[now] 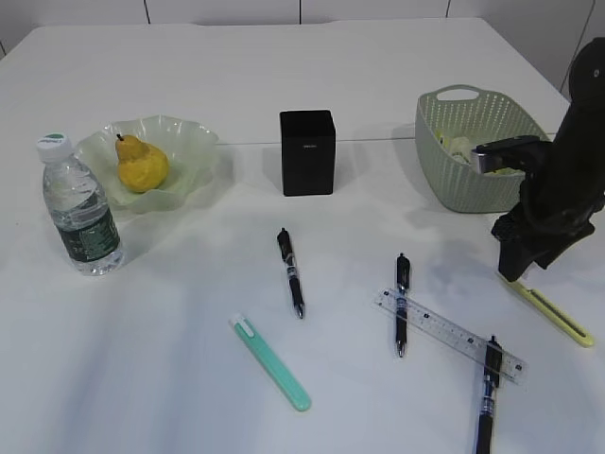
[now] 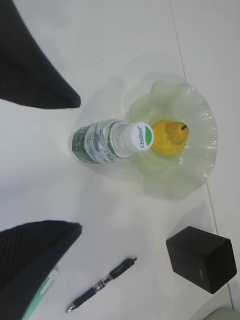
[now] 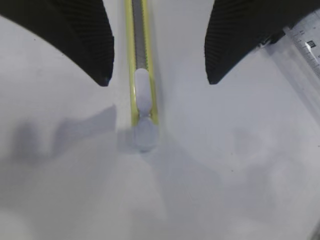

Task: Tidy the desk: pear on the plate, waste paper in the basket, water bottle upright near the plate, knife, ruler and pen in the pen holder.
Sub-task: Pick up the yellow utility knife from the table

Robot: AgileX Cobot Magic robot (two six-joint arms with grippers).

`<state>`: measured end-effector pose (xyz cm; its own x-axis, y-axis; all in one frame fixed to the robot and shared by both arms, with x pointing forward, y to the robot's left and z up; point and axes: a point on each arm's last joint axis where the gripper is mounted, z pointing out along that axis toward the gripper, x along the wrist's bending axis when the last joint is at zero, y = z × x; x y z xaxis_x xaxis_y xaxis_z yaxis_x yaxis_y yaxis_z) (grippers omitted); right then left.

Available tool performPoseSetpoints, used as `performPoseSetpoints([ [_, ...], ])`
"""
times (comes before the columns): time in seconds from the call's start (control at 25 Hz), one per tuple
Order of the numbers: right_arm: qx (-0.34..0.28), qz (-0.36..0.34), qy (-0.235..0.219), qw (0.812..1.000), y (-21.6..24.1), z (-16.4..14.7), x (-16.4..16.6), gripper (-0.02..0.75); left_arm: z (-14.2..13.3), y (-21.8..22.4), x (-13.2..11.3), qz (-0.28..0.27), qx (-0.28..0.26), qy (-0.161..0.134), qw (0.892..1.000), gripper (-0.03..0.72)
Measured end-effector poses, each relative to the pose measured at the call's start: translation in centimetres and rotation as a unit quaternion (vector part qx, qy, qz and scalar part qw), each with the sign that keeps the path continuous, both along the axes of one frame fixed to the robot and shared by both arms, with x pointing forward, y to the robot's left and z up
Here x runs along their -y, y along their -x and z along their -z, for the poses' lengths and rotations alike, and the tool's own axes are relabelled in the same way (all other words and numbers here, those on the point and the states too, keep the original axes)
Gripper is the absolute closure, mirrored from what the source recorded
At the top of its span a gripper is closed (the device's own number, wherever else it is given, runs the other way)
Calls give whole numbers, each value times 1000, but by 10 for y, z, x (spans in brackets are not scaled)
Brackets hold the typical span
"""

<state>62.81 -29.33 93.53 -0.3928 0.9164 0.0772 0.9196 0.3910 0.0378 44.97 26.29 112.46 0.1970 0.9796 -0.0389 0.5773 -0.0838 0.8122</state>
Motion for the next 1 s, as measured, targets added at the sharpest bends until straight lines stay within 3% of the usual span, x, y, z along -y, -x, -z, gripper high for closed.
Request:
performPoseSetpoints([
  [1.0,12,-11,14,1000,2,23,2,279,-1,0,0,0,4,1,1000,214],
])
